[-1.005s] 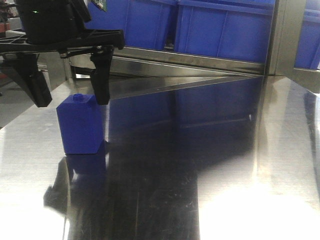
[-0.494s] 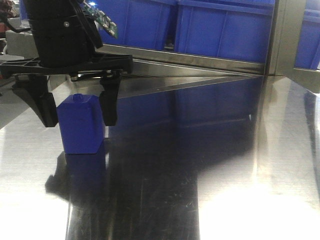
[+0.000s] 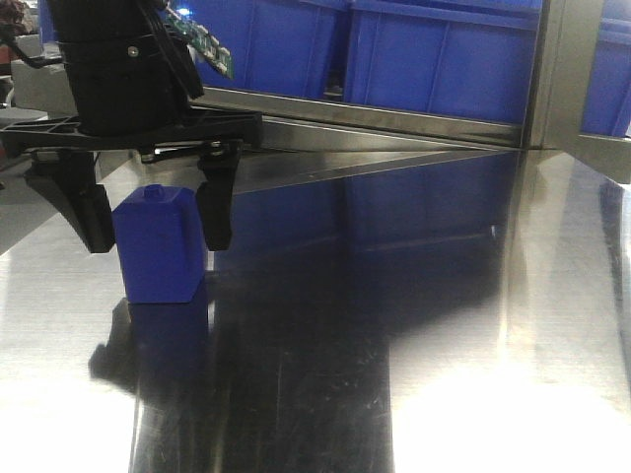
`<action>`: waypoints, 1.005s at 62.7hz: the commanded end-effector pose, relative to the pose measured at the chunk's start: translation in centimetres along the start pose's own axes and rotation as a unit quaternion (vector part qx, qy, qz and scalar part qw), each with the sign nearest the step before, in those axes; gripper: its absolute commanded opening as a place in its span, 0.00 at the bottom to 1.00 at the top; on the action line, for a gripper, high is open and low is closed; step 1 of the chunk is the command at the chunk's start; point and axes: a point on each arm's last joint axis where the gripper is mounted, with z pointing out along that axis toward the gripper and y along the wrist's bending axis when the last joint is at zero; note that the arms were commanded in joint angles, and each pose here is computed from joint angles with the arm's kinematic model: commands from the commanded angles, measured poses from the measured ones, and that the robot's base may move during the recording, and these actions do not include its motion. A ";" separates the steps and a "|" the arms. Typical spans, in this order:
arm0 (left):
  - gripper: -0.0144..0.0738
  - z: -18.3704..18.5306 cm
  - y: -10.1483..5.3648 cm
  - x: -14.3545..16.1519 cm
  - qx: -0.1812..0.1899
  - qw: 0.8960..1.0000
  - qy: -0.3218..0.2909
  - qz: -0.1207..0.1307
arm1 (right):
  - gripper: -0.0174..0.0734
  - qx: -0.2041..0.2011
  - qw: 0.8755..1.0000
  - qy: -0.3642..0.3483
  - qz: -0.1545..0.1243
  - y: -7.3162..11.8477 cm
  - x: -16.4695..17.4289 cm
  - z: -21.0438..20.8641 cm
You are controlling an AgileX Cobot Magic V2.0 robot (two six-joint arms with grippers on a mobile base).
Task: Pick and sort blue part to right shelf
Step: 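Close the left gripper around the blue block, then lift the blue block up and away with the left gripper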
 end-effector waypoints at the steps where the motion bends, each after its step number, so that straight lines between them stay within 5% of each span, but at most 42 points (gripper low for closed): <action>1: 0.83 -2.7 -0.4 -0.1 0.023 0.999 -0.040 -0.001 | 0.60 0.006 0.998 -0.058 -0.004 -0.1 -1.8 -0.2; 27: 0.82 -2.7 -0.4 0.0 0.025 0.999 -0.039 -0.002 | 0.60 0.006 0.998 -0.058 -0.004 -0.1 -1.8 -0.2; 46: 0.61 -2.7 -0.4 -0.1 0.023 0.999 -0.040 -0.001 | 0.60 0.006 0.998 -0.058 -0.004 -0.1 -1.8 -0.2; 63: 0.56 -3.4 -0.3 0.1 0.030 0.998 -0.047 -0.002 | 0.60 0.006 0.998 -0.058 -0.004 -0.1 -1.8 -0.2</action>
